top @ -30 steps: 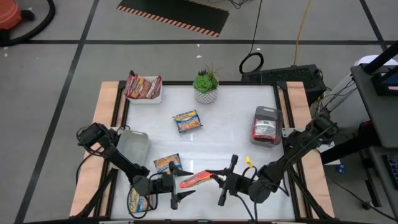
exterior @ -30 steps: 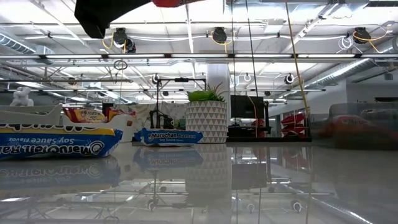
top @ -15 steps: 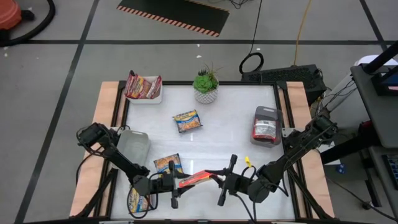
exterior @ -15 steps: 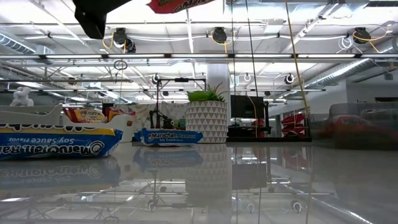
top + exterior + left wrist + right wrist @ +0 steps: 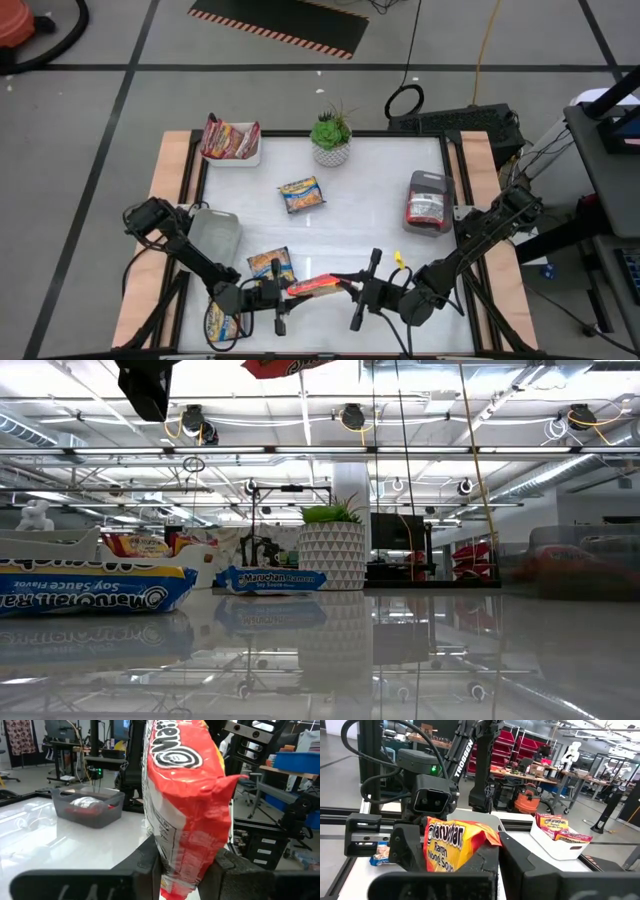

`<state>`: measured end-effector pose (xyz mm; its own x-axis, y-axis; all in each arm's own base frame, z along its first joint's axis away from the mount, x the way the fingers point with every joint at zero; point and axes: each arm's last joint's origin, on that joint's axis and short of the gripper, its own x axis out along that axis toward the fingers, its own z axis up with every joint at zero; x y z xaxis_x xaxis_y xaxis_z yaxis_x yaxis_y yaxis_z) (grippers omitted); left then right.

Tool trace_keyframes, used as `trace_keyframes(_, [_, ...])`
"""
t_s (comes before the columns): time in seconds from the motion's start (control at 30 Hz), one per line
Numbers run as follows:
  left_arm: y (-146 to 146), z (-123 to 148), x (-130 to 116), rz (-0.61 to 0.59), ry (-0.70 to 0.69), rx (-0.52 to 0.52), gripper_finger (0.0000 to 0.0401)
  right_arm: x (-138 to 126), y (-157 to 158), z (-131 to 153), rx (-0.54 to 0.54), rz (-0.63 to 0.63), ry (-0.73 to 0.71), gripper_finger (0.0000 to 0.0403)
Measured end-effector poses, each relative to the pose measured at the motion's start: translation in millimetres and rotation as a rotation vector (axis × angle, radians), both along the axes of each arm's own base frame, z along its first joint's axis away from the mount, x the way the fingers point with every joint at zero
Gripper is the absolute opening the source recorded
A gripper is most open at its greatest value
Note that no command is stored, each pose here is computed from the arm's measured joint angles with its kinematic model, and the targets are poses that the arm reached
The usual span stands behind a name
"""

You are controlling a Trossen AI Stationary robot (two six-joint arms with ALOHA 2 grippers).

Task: Sort Maruchan noodles
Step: Put the orange noodle pack into the black bin

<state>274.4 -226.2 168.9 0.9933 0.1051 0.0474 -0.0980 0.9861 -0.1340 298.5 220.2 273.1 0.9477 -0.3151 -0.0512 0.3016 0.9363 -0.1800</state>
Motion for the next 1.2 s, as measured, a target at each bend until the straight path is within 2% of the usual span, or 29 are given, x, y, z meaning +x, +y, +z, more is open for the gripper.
trace_keyframes(0.23, [-1,0,-1,0.0,0.005,0.03,0.0086,-4,3,2,-0.021,-0.005,0.004,0.0011])
trace_keyframes(0.4, [-2,-6,-1,0.004,0.062,0.109,0.0086,-20,5,22,-0.012,0.019,0.058,0.0066])
trace_keyframes(0.53, [-1,-14,-2,0.004,0.122,0.134,0.0086,-29,4,33,0.093,0.054,0.121,0.0121])
trace_keyframes(0.7, [0,-21,-1,-0.021,0.173,0.133,0.0086,-21,-5,26,0.278,0.128,0.213,0.0169])
trace_keyframes(0.87, [0,-24,-3,-0.079,0.234,0.138,0.0086,-10,-14,12,0.441,0.165,0.317,0.018])
trace_keyframes(1.03, [5,-18,-6,-0.098,0.311,0.101,0.0086,-6,-17,7,0.508,0.181,0.359,0.018])
trace_keyframes(1.13, [12,-17,-9,-0.11,0.393,0.059,0.0086,-5,-18,6,0.513,0.189,0.366,0.018])
trace_keyframes(1.2, [16,-16,-11,-0.114,0.45,0.028,0.0086,-5,-18,5,0.463,0.207,0.38,0.018])
